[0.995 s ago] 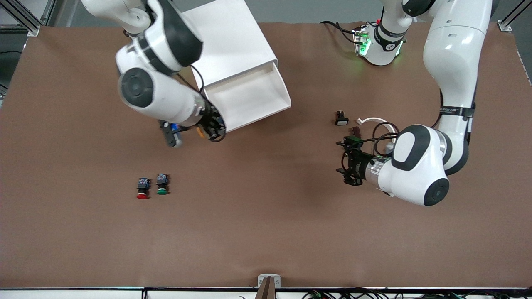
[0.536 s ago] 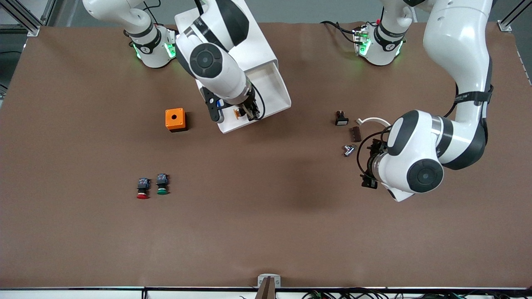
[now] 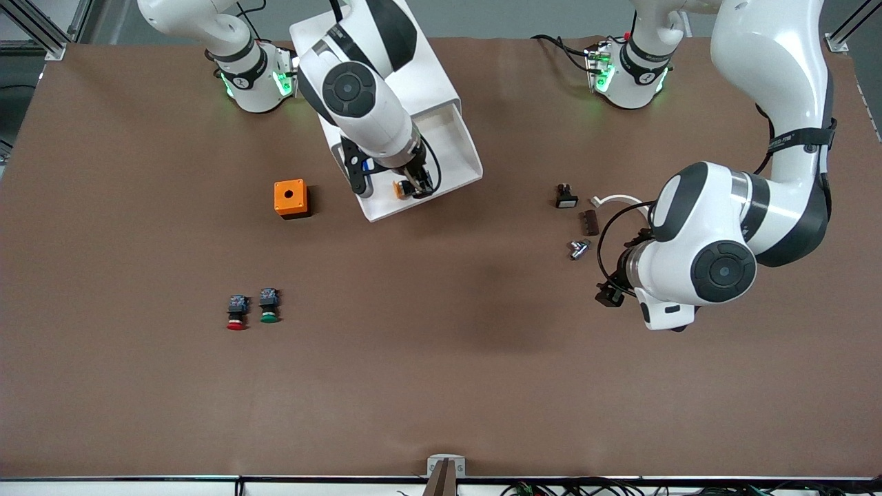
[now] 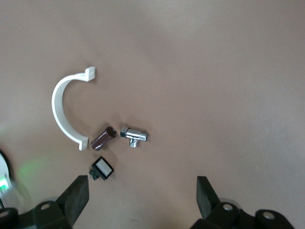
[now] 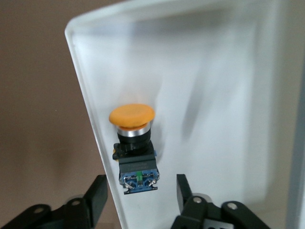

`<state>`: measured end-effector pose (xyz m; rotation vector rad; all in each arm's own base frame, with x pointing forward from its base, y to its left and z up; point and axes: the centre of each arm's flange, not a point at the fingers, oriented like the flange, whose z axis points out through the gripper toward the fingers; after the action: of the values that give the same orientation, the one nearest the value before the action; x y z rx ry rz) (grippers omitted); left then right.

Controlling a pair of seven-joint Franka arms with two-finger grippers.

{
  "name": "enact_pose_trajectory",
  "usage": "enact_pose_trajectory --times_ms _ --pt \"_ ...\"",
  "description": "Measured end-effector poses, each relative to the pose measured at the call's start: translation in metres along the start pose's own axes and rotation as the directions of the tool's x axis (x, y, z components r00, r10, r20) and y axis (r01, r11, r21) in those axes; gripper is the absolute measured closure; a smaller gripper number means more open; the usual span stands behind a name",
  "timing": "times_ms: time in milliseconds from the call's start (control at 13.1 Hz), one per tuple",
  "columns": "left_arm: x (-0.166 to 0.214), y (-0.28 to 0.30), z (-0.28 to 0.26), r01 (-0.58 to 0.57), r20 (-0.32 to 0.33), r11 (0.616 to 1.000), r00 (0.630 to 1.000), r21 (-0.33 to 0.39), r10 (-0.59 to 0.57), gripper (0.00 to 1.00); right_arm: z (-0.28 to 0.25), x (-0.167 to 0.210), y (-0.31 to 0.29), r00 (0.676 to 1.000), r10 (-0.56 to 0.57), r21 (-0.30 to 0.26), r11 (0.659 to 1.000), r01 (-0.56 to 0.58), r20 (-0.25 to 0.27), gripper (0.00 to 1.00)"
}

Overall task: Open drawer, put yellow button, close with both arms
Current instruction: 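Release the button in the drawer while the left gripper reaches the drawer front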

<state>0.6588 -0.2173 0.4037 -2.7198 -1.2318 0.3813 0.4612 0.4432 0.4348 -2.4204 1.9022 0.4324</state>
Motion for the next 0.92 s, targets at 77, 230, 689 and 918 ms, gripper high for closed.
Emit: enact_pose_trajectory --times_ms 77,230,689,918 --pt "-0.001 0.003 -0.002 -0.062 -0.008 0.998 0.998 -0.019 0.062 0.0 -0.012 0.008 0.0 1.0 -0.01 -0.009 1.0 0.01 -0.007 0.18" --pt "-0.014 0.011 -0.004 -0.135 -0.015 0.99 0.991 -0.049 0.134 0.0 -0.047 0.033 -0.012 1.0 -0.023 0.011 1.0 0.023 0.002 0.0" --pt "-0.1 0.063 0.034 -0.322 -0.026 0.942 0.947 -0.092 0.321 0.0 -0.171 0.204 -0.038 0.932 -0.361 0.046 0.932 0.36 0.02 0.0" --pt "-0.168 0.088 0.068 -0.414 -0.031 0.907 0.91 -0.072 0.413 0.0 -0.195 0.285 -0.033 0.793 -0.608 0.028 0.794 0.608 0.027 0.0"
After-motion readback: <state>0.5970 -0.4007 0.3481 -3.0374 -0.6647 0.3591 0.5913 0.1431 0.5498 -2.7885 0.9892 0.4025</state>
